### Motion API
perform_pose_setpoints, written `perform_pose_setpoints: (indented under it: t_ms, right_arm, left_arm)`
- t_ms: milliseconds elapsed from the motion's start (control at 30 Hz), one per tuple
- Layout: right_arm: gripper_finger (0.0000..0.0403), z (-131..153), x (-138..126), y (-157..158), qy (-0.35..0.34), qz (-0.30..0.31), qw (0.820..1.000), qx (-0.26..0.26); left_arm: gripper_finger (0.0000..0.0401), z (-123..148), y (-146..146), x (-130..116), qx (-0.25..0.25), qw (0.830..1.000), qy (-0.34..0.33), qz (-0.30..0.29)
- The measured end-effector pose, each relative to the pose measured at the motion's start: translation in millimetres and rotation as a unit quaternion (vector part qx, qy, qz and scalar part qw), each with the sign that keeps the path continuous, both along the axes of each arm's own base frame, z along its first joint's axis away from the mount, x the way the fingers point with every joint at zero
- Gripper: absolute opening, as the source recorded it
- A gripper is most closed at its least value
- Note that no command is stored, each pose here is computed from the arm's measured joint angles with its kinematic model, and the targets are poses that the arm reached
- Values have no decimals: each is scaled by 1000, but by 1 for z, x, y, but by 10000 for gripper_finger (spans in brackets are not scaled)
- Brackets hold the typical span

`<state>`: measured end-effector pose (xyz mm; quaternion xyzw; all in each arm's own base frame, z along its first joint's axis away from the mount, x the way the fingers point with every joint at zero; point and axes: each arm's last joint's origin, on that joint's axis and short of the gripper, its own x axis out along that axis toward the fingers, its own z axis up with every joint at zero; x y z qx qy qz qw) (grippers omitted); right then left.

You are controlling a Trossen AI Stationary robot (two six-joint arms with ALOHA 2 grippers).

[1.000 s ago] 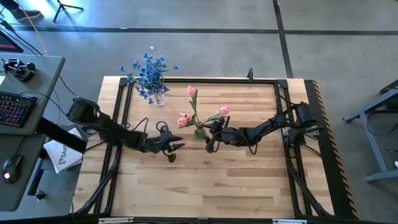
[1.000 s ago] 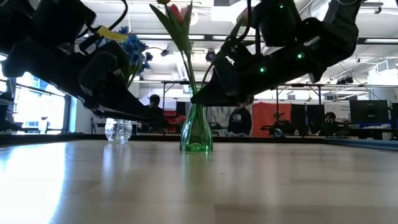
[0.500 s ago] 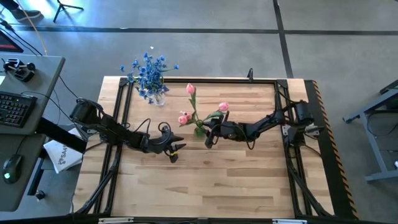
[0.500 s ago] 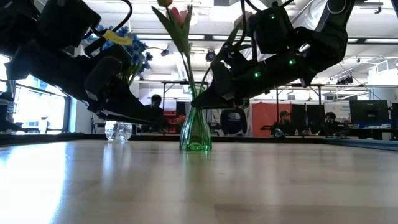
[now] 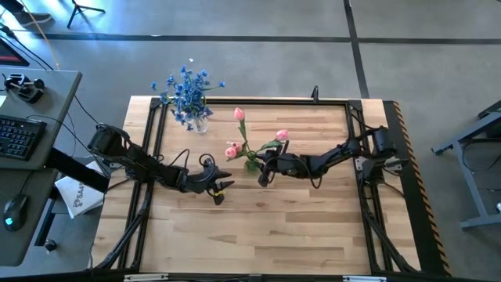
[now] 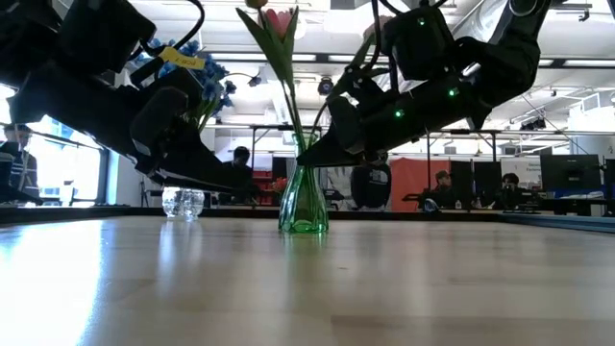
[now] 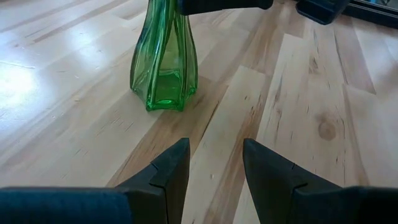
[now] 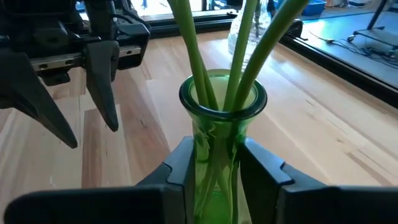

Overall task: Sort flowers into vase by color
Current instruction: Move the green vase to the top right of the table

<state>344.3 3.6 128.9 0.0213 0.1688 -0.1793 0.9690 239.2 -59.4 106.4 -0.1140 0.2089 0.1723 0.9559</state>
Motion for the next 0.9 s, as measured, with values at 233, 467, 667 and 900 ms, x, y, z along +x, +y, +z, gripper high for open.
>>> perform_pose_setpoints:
  t_ms: [233,467,667,900]
  right_arm:
    - [84,8,-9,2,47,-29,998,-16]
    - [83,23,-30,-7,114,-66,990,-38]
    - [83,23,-82,-25,86,-105,991,-16]
    - [83,43,-135,-51,21,-176,984,5]
  left_arm:
    - [135,0,0,0,1,1000,2,-1]
    - [135,-1,-1,-1,1,1000,3,-2]
    - [135,-1,0,-1,2,1000,7,-2]
    - [135,-1,0,-1,4,1000,4,2]
